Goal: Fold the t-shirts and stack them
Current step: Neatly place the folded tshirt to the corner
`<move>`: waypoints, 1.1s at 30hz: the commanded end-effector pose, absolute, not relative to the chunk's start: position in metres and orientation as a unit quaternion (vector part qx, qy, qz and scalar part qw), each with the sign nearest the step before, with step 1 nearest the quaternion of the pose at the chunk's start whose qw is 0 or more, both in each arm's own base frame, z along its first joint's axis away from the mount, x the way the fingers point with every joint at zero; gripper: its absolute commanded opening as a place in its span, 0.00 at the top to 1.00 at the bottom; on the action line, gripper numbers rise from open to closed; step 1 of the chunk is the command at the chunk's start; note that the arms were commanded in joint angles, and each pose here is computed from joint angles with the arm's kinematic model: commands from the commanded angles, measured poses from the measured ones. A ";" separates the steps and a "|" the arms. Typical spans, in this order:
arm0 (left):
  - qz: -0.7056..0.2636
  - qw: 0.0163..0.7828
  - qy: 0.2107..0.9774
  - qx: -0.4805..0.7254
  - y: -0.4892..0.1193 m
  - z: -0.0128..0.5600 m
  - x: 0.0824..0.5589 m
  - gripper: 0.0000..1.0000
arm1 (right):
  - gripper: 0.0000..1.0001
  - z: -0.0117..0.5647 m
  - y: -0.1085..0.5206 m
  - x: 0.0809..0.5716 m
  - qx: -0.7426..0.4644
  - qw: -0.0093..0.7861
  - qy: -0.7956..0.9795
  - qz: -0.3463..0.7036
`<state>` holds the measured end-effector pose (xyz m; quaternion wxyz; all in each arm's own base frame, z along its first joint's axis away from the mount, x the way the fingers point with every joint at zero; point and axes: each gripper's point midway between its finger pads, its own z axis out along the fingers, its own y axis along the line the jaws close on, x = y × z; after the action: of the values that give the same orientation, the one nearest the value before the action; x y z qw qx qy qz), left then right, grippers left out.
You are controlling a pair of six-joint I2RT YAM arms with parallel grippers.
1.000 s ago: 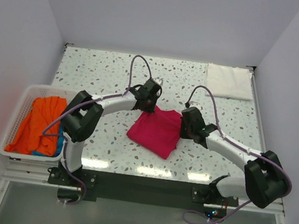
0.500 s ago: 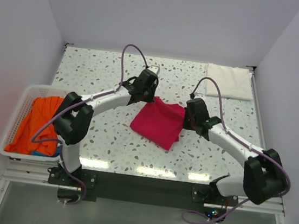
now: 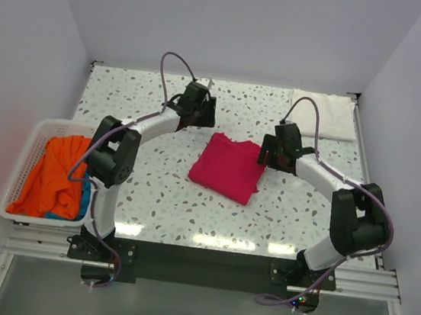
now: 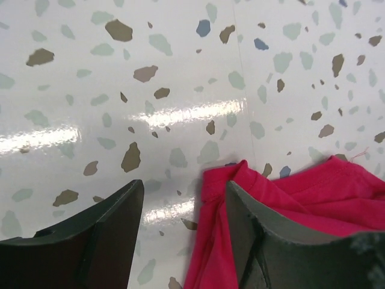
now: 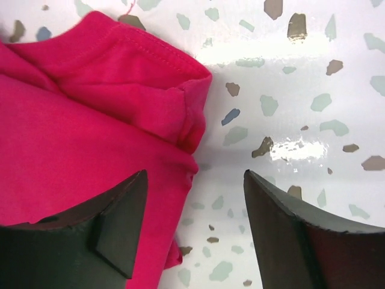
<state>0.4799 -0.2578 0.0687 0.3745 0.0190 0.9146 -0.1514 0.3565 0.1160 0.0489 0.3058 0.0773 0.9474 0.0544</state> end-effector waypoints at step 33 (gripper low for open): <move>-0.255 0.295 0.915 0.105 -0.336 0.070 0.315 0.59 | 0.49 0.011 0.160 0.342 0.170 0.254 0.929 0.207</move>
<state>0.3109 -0.3279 0.0682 0.2880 0.1132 0.9211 -0.2363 0.3398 0.1523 0.0248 0.2641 0.1591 0.9286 0.2064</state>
